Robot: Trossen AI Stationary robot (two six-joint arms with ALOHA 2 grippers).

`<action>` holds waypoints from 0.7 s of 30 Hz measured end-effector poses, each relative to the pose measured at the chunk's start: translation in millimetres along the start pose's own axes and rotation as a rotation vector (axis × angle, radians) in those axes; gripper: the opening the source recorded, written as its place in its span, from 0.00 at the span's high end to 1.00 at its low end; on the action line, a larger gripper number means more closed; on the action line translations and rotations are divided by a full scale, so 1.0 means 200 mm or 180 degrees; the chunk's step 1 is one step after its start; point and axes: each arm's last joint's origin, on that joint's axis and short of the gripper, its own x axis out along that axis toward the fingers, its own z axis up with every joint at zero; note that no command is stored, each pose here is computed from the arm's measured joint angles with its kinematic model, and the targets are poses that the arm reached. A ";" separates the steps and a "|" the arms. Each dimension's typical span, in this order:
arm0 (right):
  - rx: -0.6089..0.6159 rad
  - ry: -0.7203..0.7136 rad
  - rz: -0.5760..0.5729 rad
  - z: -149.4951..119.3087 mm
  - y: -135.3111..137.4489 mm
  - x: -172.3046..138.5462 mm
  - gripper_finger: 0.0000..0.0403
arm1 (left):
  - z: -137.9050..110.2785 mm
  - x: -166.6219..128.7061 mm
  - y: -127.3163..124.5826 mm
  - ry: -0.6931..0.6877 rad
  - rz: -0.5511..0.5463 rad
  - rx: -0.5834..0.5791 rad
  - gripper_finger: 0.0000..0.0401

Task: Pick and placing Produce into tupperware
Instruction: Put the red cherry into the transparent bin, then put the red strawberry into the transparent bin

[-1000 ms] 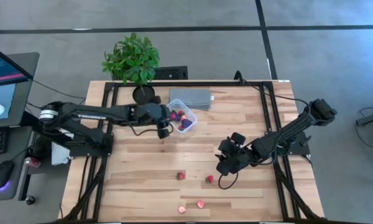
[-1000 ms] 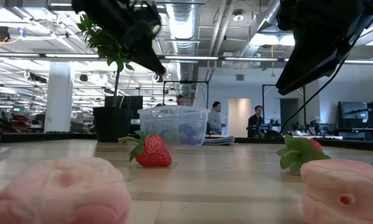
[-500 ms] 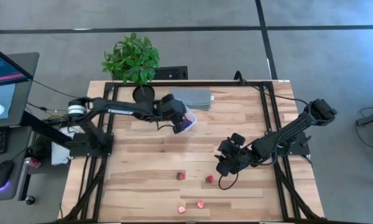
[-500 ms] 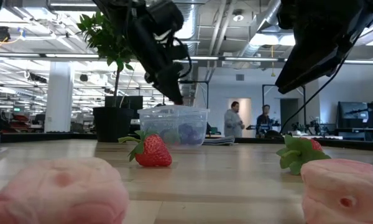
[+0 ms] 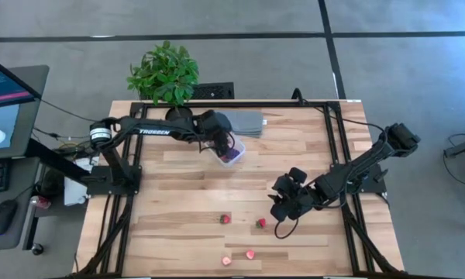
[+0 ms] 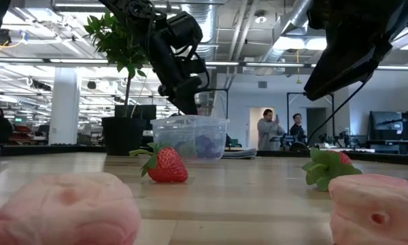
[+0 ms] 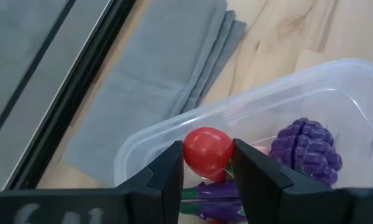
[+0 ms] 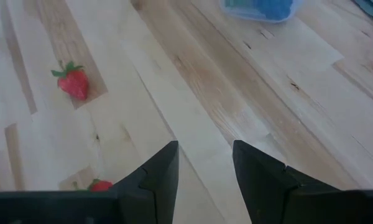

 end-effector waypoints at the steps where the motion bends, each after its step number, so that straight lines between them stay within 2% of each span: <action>1: 0.0000 0.0001 -0.0002 0.00 0.00 0.00 0.57 | 0.00 0.00 0.00 0.0008 -0.0019 -0.0010 0.71; 21: 0.0024 0.0005 -0.0008 0.00 0.00 0.00 0.57 | -0.01 0.00 0.01 0.0045 -0.0001 0.0038 0.58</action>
